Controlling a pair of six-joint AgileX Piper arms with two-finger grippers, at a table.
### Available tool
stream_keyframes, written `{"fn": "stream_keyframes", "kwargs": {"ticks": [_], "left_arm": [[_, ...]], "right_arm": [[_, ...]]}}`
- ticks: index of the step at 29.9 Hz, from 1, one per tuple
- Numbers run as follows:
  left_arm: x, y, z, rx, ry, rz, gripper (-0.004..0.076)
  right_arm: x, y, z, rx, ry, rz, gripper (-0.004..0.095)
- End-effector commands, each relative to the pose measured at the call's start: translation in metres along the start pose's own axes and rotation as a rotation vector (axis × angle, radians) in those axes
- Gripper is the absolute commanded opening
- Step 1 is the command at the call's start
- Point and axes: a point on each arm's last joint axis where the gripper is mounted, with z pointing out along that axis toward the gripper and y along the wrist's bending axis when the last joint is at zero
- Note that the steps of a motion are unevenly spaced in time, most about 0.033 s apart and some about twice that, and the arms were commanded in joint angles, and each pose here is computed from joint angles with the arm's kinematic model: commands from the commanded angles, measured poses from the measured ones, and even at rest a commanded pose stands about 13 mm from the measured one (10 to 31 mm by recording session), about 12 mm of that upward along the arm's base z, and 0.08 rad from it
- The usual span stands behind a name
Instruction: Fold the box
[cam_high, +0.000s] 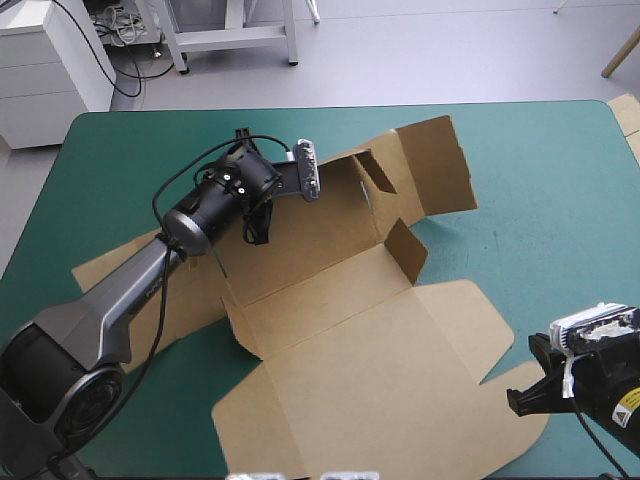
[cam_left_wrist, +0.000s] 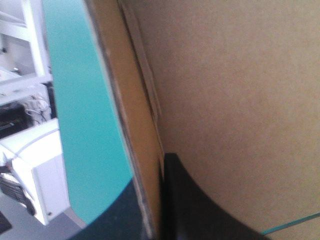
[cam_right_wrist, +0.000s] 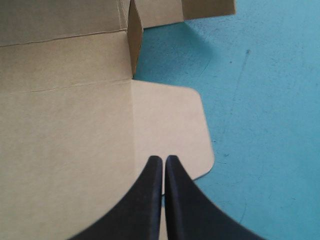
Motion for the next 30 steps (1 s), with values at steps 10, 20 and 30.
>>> {"fn": "stream_keyframes", "kwargs": {"ticks": [10, 20, 30], "left_arm": [[-0.044, -0.006, -0.057, -0.229, -0.187, 0.054, -0.0008], [-0.051, -0.05, -0.076, -0.388, -0.242, 0.15, -0.0008], [-0.04, -0.086, -0.084, -0.552, -0.253, 0.176, -0.0008]], "right_arm": [[-0.011, -0.001, -0.004, 0.008, -0.076, -0.004, -0.0002], [-0.011, -0.001, -0.004, 0.008, -0.076, -0.004, -0.0002], [-0.012, -0.001, -0.004, 0.008, -0.08, -0.004, 0.0002]]}}
